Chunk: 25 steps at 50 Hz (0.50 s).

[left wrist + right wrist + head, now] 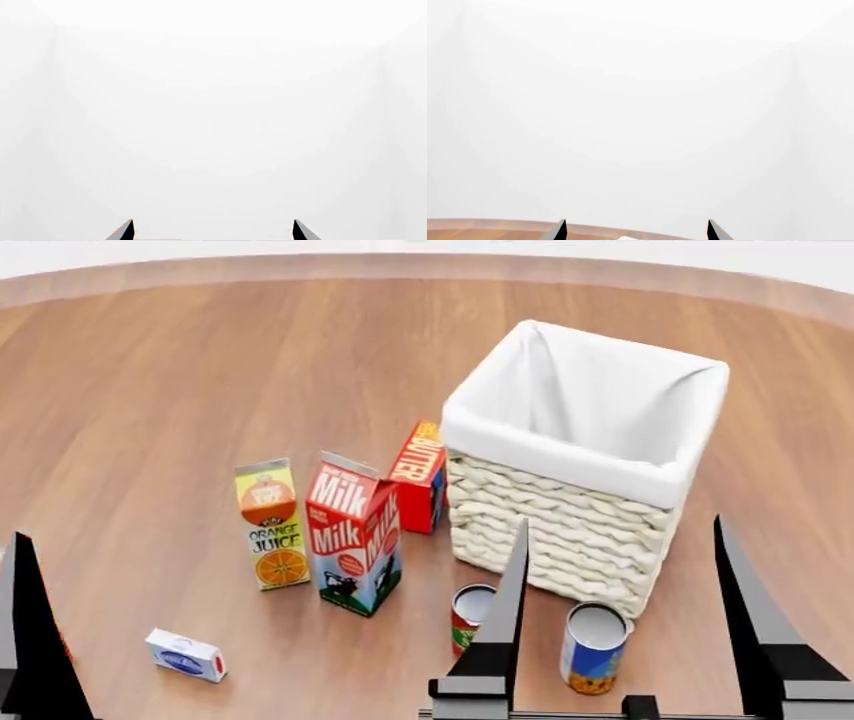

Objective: Pick up the tomato sauce, and put it in the basket.

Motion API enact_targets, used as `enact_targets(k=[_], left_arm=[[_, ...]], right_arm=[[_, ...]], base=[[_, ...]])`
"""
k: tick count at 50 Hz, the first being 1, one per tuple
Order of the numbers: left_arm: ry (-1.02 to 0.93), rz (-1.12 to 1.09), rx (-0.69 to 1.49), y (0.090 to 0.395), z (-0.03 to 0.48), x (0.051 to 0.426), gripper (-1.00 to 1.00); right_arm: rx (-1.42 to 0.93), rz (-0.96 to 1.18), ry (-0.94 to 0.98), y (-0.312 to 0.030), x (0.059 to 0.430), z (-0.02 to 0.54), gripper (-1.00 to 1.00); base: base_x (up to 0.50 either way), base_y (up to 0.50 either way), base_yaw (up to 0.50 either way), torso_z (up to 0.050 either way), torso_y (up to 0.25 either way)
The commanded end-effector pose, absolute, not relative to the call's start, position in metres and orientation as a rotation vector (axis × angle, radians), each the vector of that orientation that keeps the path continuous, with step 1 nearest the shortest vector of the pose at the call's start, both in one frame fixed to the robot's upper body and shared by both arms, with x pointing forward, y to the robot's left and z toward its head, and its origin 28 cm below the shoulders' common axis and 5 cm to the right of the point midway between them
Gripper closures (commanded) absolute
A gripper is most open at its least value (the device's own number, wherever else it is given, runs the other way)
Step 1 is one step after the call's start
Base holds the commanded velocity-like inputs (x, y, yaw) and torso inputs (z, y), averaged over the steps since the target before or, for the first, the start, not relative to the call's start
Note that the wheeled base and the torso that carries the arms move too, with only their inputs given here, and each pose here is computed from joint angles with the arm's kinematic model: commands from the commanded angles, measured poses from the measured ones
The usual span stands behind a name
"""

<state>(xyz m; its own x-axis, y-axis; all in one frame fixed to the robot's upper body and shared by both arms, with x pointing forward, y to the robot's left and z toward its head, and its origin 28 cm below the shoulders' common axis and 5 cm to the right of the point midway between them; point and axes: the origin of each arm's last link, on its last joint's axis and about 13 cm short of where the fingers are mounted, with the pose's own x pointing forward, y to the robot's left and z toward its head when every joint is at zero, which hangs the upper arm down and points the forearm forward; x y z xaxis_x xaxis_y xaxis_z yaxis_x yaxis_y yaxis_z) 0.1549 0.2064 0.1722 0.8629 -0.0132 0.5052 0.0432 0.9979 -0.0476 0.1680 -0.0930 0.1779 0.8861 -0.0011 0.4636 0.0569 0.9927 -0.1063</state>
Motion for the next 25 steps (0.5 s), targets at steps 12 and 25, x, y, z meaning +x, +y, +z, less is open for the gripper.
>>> enact_targets(k=[12, 25], left_arm=[[-0.533, -0.041, -0.063, 0.2046, 0.1737, 0.1510, -1.00], [-0.534, -0.045, -0.062, 0.2043, 0.1732, 0.1509, -1.00]], right_arm=[[-0.115, -0.033, -0.481, -0.0944, 0.1667, 0.1787, -1.00], [-0.111, -0.041, -0.481, -0.0958, 0.1667, 0.1787, -1.00]], base=[[0.50, 0.00, 0.00, 0.000, 0.000], [0.50, 0.00, 0.00, 0.000, 0.001]])
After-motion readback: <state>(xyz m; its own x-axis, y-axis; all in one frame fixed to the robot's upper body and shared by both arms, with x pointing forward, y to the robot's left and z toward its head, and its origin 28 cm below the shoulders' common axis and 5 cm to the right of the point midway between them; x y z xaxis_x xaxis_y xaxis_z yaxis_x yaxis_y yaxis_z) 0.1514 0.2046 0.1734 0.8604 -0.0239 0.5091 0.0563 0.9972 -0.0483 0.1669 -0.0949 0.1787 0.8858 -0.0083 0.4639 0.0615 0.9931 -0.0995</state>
